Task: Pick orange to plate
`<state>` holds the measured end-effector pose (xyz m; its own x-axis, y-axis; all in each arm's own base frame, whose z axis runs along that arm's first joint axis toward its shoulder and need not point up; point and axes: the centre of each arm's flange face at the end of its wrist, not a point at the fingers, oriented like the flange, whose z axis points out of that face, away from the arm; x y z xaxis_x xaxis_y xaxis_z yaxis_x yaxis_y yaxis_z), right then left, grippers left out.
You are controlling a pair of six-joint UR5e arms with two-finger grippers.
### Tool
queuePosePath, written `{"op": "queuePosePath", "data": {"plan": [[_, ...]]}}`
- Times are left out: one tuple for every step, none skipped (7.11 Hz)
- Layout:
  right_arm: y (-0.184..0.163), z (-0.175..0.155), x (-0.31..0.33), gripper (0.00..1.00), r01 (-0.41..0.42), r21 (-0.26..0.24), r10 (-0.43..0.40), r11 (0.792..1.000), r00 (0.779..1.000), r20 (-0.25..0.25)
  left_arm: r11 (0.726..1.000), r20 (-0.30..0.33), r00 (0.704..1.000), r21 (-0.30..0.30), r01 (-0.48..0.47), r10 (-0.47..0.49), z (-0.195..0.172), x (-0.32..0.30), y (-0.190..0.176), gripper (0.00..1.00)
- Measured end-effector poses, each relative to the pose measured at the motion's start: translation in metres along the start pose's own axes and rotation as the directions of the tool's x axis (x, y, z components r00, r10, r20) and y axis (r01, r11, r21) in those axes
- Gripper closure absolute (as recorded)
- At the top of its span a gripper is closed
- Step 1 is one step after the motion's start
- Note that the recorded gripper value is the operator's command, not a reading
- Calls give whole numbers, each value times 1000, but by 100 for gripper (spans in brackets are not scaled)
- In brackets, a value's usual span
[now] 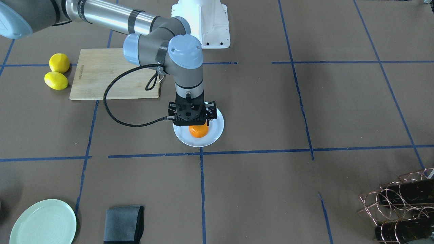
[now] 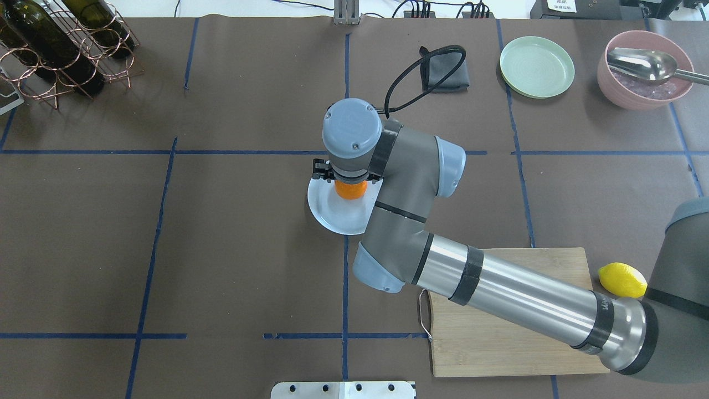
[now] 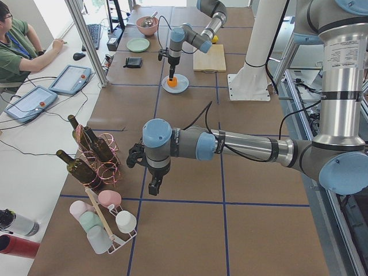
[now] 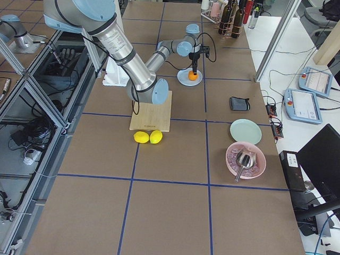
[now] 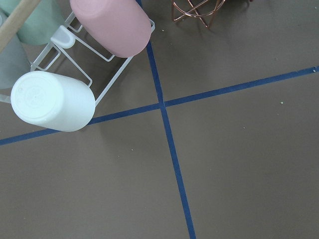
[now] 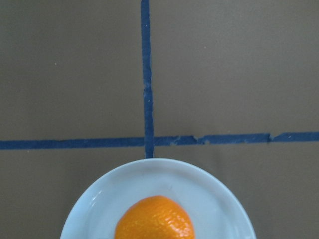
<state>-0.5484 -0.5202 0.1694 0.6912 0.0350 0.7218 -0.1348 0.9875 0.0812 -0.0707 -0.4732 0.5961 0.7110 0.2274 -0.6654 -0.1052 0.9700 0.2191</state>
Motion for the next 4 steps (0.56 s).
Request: {"op": "queuePosePath", "data": {"plan": [[-24,-32,35,0,23,-19,-23,1000,1000,9,1000,-1,1000,-2,2,-2,0,0,0,0],[-50,-58,89,0,61,-30,-60,998,998,20,1000,-2,1000,-4,7,-7,1,-1,1,0],[-74,-79,158,0,120,-39,-119,992,992,31,1000,-2,1000,-7,13,-13,2,-1,2,0],[-93,-96,226,0,194,-42,-192,980,981,35,1000,-2,1000,-8,15,-15,2,-2,2,0]]}}
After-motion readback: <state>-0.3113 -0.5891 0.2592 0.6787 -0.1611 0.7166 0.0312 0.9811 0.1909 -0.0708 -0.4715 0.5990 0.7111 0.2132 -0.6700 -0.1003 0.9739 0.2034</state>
